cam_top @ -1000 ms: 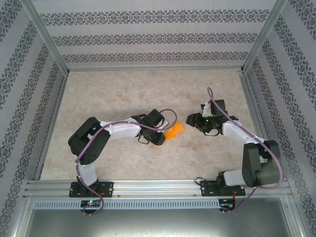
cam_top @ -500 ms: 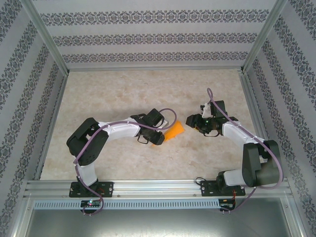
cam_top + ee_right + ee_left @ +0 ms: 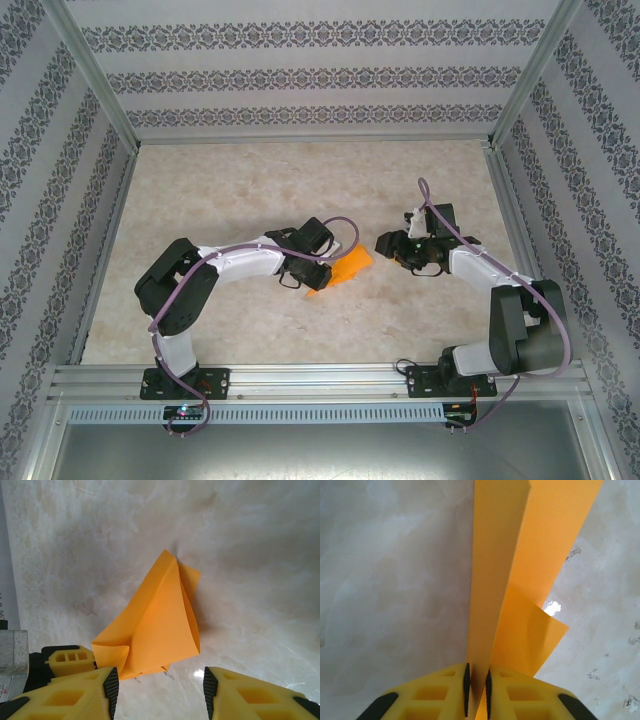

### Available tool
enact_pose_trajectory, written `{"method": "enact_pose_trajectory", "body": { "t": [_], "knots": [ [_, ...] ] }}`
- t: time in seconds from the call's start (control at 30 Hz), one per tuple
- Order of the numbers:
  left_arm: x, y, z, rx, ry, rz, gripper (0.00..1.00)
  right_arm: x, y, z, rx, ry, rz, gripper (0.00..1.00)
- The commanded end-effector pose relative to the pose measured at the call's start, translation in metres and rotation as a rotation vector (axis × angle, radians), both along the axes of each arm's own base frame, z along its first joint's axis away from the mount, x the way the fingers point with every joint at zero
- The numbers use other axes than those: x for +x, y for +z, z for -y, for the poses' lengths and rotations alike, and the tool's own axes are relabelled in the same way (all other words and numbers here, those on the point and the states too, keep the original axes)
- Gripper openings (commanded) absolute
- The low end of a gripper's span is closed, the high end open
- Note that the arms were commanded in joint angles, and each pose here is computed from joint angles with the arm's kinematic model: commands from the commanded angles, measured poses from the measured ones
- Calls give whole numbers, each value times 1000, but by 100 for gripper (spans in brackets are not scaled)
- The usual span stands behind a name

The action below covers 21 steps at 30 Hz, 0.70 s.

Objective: Fold a paper plane with a square sheet of paper (pick it up from the middle)
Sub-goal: Turn over a paper plane at the center of the table.

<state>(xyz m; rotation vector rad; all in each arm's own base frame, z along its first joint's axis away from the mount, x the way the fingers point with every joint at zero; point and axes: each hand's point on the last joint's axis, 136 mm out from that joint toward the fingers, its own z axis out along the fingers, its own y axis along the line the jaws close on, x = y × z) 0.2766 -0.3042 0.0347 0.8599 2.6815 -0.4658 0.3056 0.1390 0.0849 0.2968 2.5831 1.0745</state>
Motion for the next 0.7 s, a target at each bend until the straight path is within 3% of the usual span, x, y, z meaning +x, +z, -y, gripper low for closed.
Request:
{"method": "enact_pose_trajectory", "body": {
  "t": [0.0, 0.43, 0.67],
  "knots": [
    [-4, 8, 1, 5, -26, -1, 15, -4, -2, -6, 54, 18, -13, 50],
    [-2, 18, 8, -182, 1, -89, 4, -23, -11, -46, 180, 51, -93, 55],
    [5, 24, 3, -299, 64, -140, 4, -28, -19, -66, 209, 32, -112, 61]
  ]
}}
